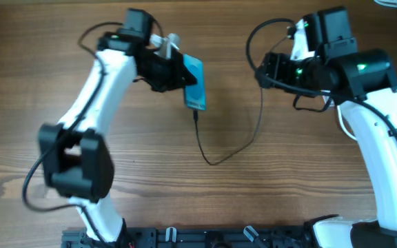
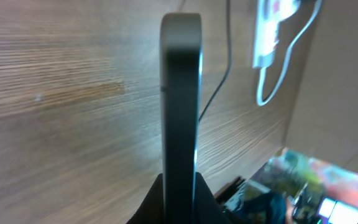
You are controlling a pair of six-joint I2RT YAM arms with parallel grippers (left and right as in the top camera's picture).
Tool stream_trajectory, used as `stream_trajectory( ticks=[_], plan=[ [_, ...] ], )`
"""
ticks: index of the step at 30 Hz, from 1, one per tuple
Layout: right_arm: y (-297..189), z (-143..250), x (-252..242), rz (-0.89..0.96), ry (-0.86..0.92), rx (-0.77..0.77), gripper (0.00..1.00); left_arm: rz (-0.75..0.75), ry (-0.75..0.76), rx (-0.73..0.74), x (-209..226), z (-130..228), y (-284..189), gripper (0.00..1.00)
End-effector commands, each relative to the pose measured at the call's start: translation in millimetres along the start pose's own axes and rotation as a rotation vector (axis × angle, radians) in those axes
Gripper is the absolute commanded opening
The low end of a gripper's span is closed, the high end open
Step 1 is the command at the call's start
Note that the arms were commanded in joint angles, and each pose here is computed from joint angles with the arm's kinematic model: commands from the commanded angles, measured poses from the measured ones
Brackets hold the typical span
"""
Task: Plug charger to phone and switch on socket
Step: 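Open the right gripper off the plug and raise it away, then lower the phone flat onto the table with the left gripper and release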
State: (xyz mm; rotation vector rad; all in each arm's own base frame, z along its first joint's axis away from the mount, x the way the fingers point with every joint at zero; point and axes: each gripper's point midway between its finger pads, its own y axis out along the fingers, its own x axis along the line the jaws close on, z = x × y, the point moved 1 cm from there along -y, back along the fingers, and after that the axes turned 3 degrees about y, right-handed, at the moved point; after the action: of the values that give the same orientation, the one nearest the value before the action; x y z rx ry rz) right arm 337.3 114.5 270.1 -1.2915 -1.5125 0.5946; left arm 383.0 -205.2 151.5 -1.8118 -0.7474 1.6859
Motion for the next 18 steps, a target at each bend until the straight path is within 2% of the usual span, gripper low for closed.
stream_trajectory(
  ticks=[1,5,8,12,18],
  plan=[
    [-6.1,-14.1,-17.8,0.055,0.012,-0.046,0.8,0.012,0.075,0.08,2.5,5.1,48.3,0.04],
    [16.5,-8.5,-28.0,0.093,0.008,0.032,0.8,0.018,0.111,0.081,10.8,-4.0,79.1,0.04],
    [26.1,-5.6,-31.7,0.108,0.016,0.065,0.75,0.001,0.092,0.076,17.9,-7.2,84.8,0.04],
    [28.3,-12.9,-28.8,0.095,0.037,0.036,0.76,-0.106,0.032,0.059,41.5,-11.7,92.2,0.04],
    [28.4,-12.6,-27.8,0.089,0.035,0.039,0.75,-0.147,0.044,0.02,60.1,-25.3,104.2,0.04]
  ],
)
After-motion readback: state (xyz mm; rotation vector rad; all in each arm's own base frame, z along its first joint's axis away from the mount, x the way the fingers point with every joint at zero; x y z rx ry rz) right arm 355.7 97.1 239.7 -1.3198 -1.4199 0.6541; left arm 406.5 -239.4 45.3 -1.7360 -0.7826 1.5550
